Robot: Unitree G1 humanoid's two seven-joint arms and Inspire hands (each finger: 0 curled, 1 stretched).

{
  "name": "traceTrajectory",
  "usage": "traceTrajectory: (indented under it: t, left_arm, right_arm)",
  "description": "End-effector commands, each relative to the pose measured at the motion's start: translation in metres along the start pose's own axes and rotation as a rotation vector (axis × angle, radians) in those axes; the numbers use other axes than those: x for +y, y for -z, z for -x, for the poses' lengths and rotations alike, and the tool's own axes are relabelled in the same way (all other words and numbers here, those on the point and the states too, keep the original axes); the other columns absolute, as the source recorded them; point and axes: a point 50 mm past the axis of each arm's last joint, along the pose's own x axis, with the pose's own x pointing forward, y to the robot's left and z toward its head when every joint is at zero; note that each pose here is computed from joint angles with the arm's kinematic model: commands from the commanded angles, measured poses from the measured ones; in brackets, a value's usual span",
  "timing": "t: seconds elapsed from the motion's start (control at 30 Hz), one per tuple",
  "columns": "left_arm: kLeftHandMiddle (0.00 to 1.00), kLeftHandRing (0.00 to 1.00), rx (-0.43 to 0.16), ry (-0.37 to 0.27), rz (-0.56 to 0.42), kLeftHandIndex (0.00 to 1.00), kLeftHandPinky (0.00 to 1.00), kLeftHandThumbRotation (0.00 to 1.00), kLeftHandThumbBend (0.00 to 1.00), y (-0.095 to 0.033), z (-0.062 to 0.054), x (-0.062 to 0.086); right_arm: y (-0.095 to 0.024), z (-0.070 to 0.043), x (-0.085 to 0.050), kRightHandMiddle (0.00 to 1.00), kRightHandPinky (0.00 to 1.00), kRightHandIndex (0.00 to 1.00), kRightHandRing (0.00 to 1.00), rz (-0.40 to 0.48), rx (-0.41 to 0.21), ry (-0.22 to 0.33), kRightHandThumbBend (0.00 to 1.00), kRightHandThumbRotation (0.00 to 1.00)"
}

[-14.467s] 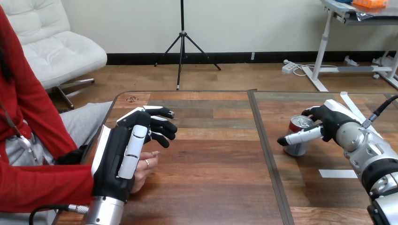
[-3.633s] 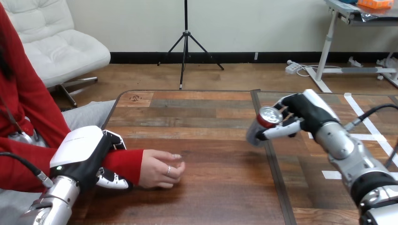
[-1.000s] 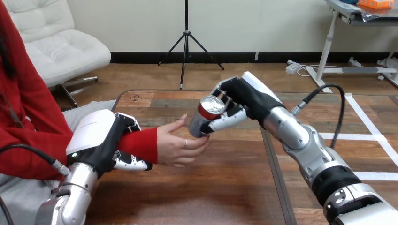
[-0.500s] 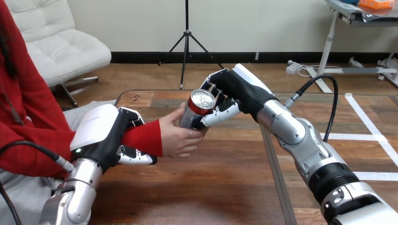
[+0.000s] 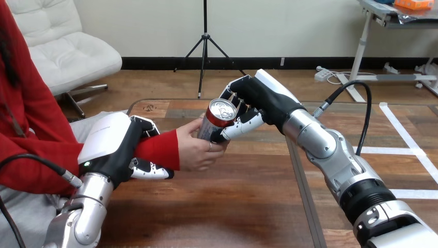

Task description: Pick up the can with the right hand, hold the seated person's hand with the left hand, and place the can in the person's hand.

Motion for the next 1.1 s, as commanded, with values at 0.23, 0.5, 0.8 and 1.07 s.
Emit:
traceTrajectory:
  t: [0.23,0.5,0.8,1.07]
  left_arm:
    - [0.36,0.31,-0.392,-0.325,0.079,0.37,0.25,0.0,0.79,-0.096,-0.037,0.078]
    - [0.36,0.31,-0.408,-0.334,0.074,0.37,0.25,0.0,0.82,-0.098,-0.037,0.079]
    - [0.36,0.31,-0.405,-0.342,0.073,0.36,0.25,0.0,0.81,-0.097,-0.036,0.079]
    - [0.36,0.3,-0.405,-0.345,0.078,0.36,0.24,0.0,0.8,-0.097,-0.035,0.079]
  right_arm:
    - [-0.062,-0.014,-0.006,0.36,0.23,0.44,0.29,0.038,-0.252,0.012,0.75,0.0]
    - [-0.061,-0.014,-0.002,0.37,0.25,0.44,0.3,0.035,-0.246,-0.003,0.74,0.0]
    - [-0.057,-0.014,0.0,0.37,0.24,0.44,0.3,0.042,-0.228,-0.014,0.74,0.0]
    - [-0.054,-0.013,0.002,0.38,0.25,0.44,0.32,0.045,-0.216,-0.023,0.74,0.0]
